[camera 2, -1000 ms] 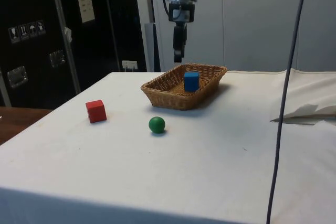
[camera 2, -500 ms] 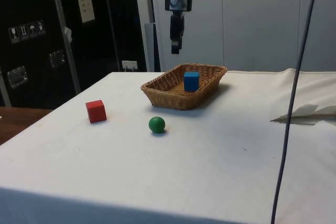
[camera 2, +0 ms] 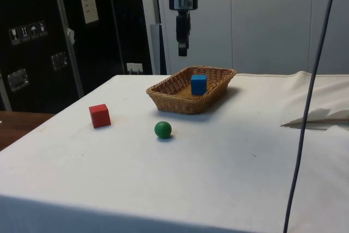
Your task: Place all non-red objects into the basket.
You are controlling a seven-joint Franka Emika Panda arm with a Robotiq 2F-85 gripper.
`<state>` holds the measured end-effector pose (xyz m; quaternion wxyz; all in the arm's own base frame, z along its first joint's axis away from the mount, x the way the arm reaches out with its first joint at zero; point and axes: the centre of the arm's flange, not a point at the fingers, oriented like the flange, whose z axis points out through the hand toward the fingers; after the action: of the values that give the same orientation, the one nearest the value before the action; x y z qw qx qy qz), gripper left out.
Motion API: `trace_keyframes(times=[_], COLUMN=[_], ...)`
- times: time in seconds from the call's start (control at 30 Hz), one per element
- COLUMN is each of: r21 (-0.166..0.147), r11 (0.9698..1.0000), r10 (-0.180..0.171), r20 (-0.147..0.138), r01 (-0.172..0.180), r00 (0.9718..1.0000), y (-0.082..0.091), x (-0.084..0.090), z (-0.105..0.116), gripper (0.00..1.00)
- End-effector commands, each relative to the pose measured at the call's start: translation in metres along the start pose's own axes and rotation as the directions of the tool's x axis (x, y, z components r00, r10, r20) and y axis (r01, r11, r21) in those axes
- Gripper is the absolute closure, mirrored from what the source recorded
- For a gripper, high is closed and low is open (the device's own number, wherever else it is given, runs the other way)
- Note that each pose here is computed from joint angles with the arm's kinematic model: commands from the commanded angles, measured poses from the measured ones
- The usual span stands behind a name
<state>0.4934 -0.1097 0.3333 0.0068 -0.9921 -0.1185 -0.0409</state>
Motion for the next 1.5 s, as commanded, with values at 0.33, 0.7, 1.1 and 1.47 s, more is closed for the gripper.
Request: trace_keyframes(times=[0.33, 0.7, 1.1, 1.47], r21=[-0.032, -0.008, 0.029, 0.091], r11=[0.9994, 0.9996, 0.999, 0.9954], r10=[-0.014, -0.027, -0.037, -0.039], r20=[0.036, 0.072, 0.102, 0.097], r01=[0.015, 0.028, 0.034, 0.03], r00=[0.9992, 0.997, 0.9941, 0.9946], y=[-0.036, -0.076, -0.114, -0.138], x=[0.011, 0.021, 0.034, 0.042], z=[-0.015, -0.016, -0.005, 0.016], gripper=[0.0, 0.0, 0.0, 0.0])
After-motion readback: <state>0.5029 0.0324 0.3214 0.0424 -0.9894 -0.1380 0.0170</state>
